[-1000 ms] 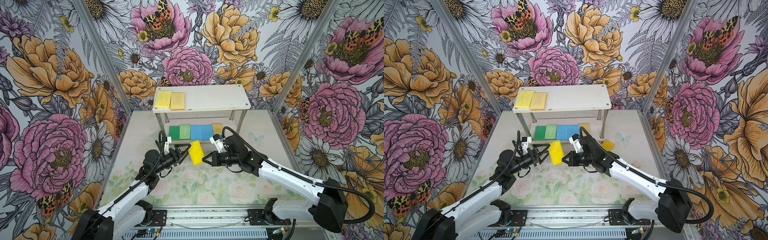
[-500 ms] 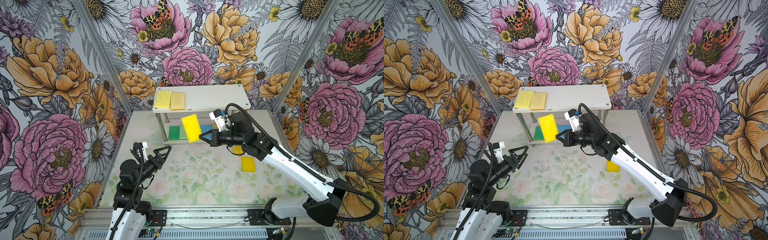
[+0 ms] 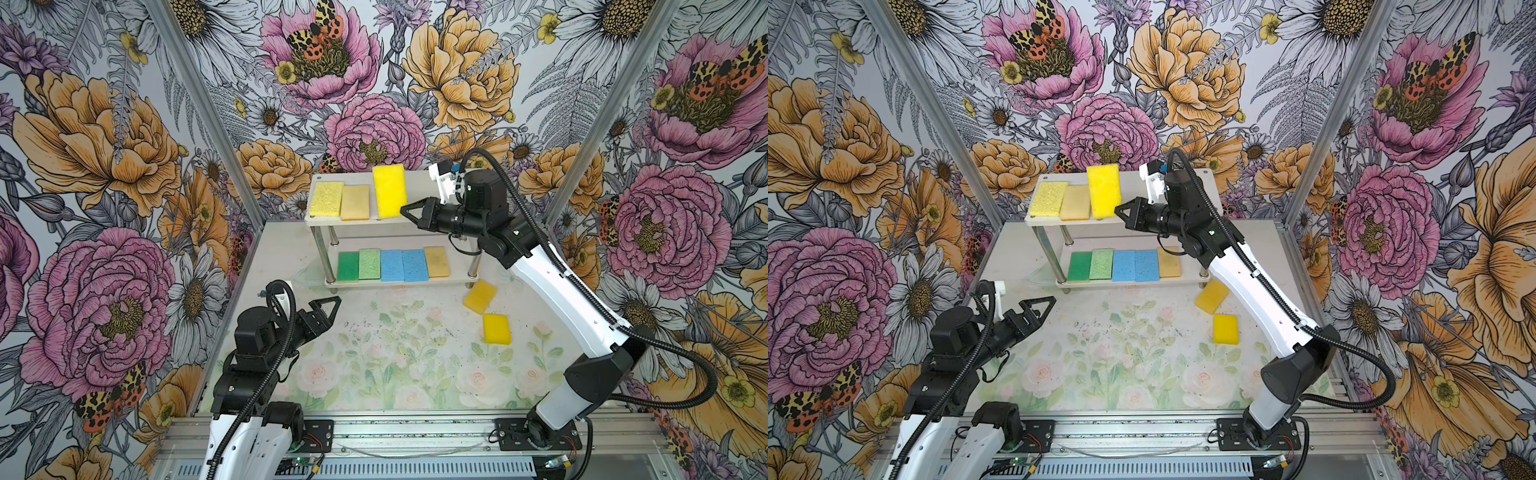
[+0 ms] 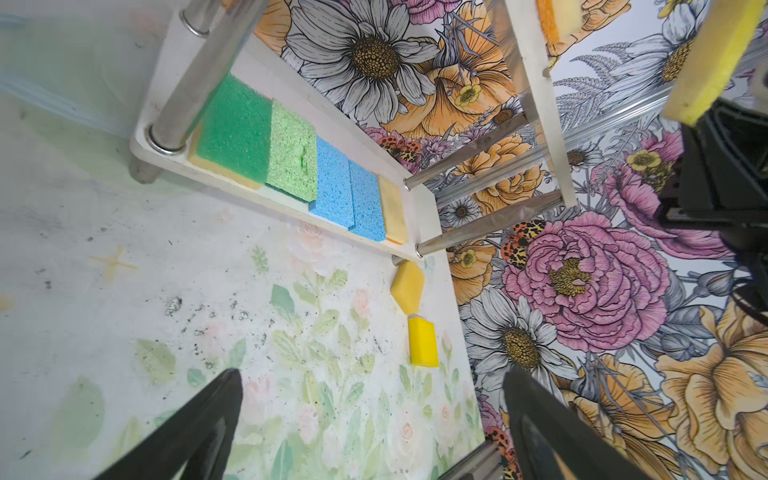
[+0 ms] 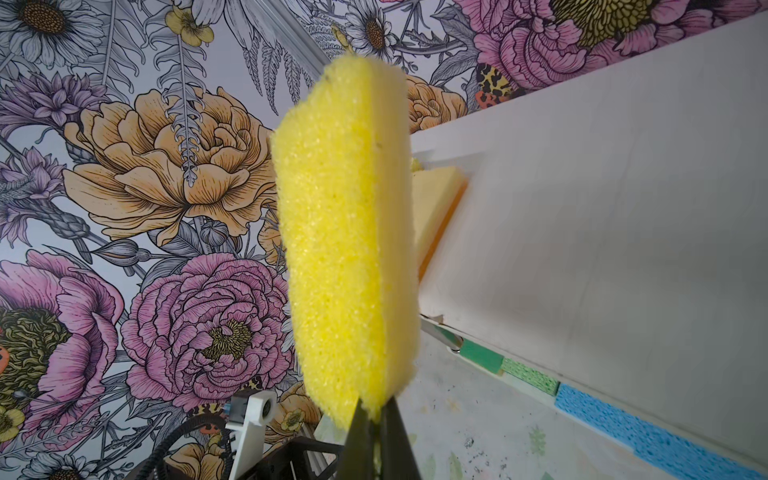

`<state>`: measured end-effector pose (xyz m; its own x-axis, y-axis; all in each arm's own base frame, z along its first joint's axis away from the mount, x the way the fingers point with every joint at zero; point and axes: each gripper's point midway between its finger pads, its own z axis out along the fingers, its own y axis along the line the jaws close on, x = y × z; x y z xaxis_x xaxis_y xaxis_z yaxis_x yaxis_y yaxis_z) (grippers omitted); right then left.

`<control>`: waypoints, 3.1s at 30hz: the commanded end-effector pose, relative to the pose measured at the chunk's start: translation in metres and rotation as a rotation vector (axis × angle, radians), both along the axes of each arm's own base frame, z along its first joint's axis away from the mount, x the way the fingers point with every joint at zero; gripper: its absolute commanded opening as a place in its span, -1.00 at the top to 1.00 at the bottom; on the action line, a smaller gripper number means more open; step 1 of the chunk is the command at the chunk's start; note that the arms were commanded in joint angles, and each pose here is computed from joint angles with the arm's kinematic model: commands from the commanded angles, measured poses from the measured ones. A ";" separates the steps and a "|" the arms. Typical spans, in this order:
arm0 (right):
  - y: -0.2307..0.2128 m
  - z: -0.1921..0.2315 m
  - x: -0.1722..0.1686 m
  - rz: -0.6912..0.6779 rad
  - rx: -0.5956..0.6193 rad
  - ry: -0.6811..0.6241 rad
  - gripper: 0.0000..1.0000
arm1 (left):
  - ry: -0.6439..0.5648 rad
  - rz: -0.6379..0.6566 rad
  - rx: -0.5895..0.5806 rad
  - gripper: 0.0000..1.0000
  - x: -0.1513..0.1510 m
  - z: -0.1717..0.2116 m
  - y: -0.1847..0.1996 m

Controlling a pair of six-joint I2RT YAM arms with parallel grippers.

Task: Place and organize the cleaning sponges onto the shelf
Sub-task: 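Carry the yellow foam sponge up to the upper shelf tier while the left arm withdraws, then lower the yellow foam sponge beside the beige sponge on the upper tier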

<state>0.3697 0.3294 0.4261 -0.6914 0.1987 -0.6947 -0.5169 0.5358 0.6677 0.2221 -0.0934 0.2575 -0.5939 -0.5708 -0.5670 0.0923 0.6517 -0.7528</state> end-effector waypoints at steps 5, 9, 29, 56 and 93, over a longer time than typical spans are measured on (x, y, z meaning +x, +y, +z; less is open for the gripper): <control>0.007 -0.001 0.019 -0.012 0.022 0.033 0.95 | 0.032 0.027 0.192 -0.98 0.001 -0.019 0.017; 0.008 -0.008 0.024 -0.018 0.014 0.047 0.95 | 0.038 0.028 0.197 -0.98 0.002 -0.021 0.017; 0.006 -0.033 0.047 -0.075 -0.013 0.089 0.95 | 0.051 0.022 0.194 -0.98 0.003 -0.024 0.016; 0.005 -0.029 0.052 -0.081 0.003 0.095 0.36 | 0.059 0.022 0.193 -0.98 0.004 -0.026 0.016; 0.009 -0.032 0.056 -0.113 -0.013 0.082 0.96 | 0.056 0.022 0.195 -0.98 0.004 -0.025 0.017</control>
